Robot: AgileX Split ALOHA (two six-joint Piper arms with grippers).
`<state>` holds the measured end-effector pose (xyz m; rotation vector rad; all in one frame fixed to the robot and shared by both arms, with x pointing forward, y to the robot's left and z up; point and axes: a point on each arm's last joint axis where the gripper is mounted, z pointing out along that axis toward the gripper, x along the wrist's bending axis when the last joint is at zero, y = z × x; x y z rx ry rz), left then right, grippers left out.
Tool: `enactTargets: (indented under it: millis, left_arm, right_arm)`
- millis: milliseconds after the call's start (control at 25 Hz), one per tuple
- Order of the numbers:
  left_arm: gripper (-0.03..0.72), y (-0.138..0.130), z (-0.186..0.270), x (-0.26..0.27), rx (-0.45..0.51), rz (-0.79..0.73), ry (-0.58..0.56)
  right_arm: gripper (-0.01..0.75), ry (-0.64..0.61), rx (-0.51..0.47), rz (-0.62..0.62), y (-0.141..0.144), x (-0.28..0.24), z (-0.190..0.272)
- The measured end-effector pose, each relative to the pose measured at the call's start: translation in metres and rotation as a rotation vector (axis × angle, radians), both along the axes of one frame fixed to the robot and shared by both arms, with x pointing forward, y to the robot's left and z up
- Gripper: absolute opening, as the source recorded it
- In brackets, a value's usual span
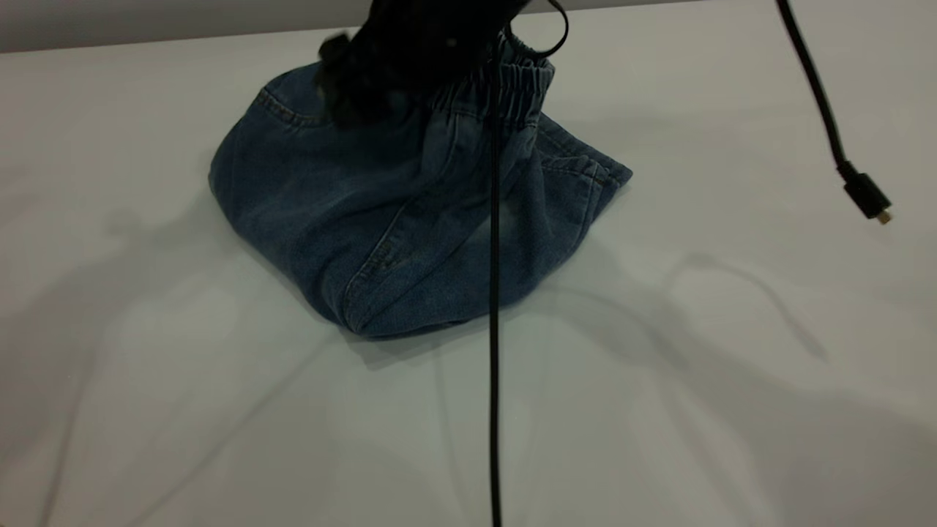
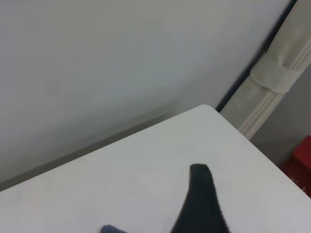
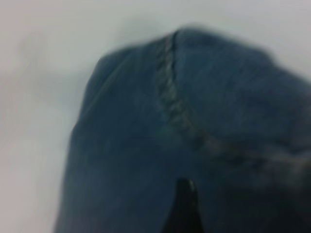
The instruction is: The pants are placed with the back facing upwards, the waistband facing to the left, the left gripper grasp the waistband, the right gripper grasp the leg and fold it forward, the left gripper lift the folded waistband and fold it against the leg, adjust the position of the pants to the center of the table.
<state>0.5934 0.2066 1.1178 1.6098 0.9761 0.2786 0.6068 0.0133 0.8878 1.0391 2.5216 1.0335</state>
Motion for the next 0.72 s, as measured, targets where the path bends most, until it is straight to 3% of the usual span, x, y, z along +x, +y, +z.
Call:
enactTargets:
  millis: [240,720]
  left_arm:
    - [0.487,-0.001,0.000,-0.001,-0.013,-0.006,0.013]
    - [0.487,-0.002,0.000,-0.002,-0.015,-0.020,0.017]
  right_arm:
    - [0.524,0.163,-0.099,0.028,-0.005,-0.011,-0.032]
    - [0.524,0.137,-0.170,-0.078,-0.015,-0.004,-0.035]
